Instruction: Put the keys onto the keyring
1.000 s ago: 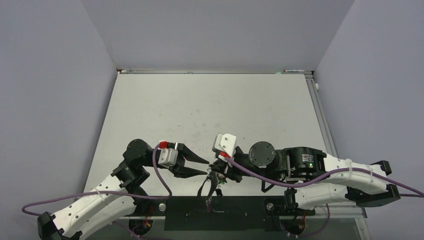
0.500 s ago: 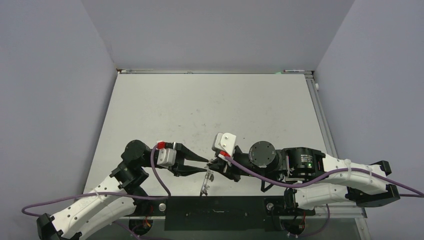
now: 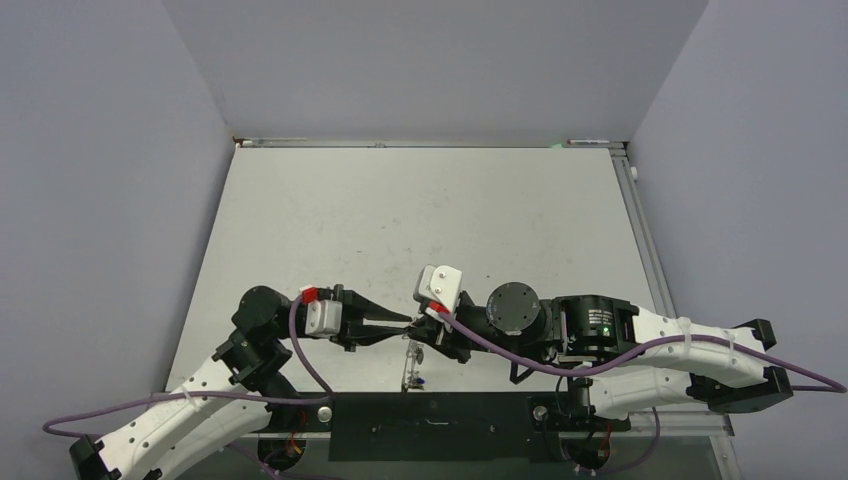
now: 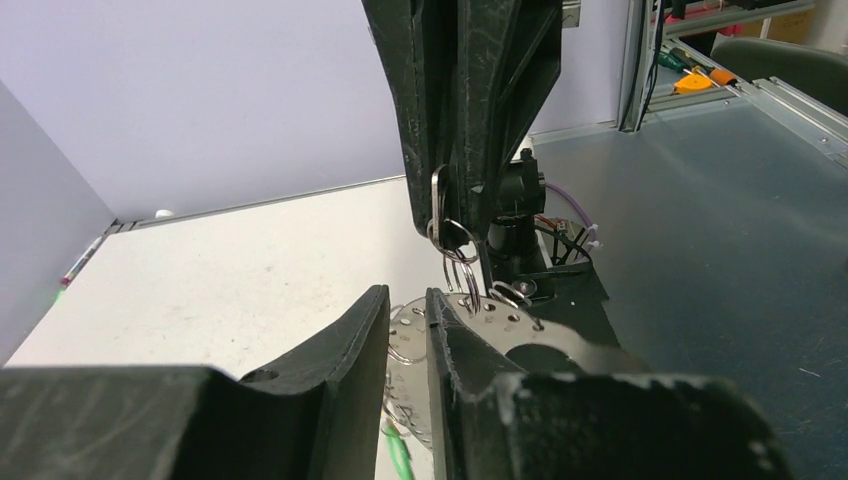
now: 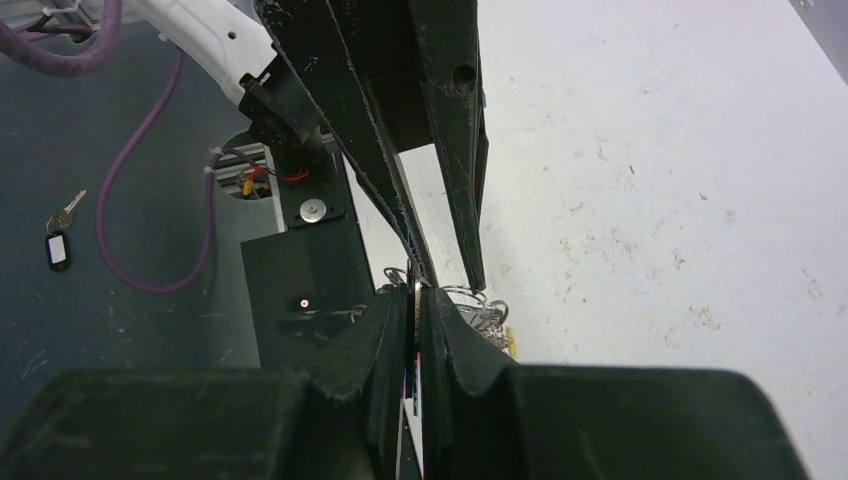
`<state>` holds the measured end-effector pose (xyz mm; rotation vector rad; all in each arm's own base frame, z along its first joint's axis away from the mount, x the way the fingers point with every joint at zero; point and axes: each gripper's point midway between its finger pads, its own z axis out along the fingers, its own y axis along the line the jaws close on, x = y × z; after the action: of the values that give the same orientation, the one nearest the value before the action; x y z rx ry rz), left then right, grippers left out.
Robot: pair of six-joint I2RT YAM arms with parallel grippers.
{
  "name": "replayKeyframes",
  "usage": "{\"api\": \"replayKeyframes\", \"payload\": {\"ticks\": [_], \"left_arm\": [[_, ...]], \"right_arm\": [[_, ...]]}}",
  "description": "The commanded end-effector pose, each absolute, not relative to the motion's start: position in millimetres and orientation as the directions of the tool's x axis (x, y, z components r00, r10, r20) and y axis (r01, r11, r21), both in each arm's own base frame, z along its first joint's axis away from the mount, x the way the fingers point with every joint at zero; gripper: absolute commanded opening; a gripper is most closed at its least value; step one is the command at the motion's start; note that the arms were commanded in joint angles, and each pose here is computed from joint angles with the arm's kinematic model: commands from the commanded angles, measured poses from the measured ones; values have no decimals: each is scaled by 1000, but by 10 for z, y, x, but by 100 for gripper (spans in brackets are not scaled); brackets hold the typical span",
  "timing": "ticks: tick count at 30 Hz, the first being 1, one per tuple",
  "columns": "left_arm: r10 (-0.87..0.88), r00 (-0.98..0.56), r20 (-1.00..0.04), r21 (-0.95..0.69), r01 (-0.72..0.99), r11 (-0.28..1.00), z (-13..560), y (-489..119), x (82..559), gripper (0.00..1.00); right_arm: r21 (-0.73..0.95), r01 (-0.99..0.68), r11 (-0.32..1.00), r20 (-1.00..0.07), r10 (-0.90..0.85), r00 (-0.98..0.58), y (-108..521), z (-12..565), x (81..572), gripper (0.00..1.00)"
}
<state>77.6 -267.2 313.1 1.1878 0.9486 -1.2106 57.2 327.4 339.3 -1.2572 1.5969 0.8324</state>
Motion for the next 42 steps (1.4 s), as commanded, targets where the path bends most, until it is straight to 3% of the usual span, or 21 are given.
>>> {"api": "replayKeyframes", "payload": {"ticks": [1,5,10,42], "left_arm": [[-207,186,-961,192,981,-7,3244,-2661,805,16],[-189,187,-964,191,982,0,3205,-2663,830,19],[-164,216,-962,210,976,55,3172,-2644,925,34],[-275,173,-946,191,981,-38,3357,-2595,720,33]], "right_arm": [[-17,-966,258,-968,-246,-49,3371,3690,594,5],[-17,-963,268,-972,-229,-47,3352,3754,612,5],[-14,-959,283,-979,-198,-44,3293,3878,632,5],[-4,-953,302,-984,-169,-49,3258,3881,657,5]]}}
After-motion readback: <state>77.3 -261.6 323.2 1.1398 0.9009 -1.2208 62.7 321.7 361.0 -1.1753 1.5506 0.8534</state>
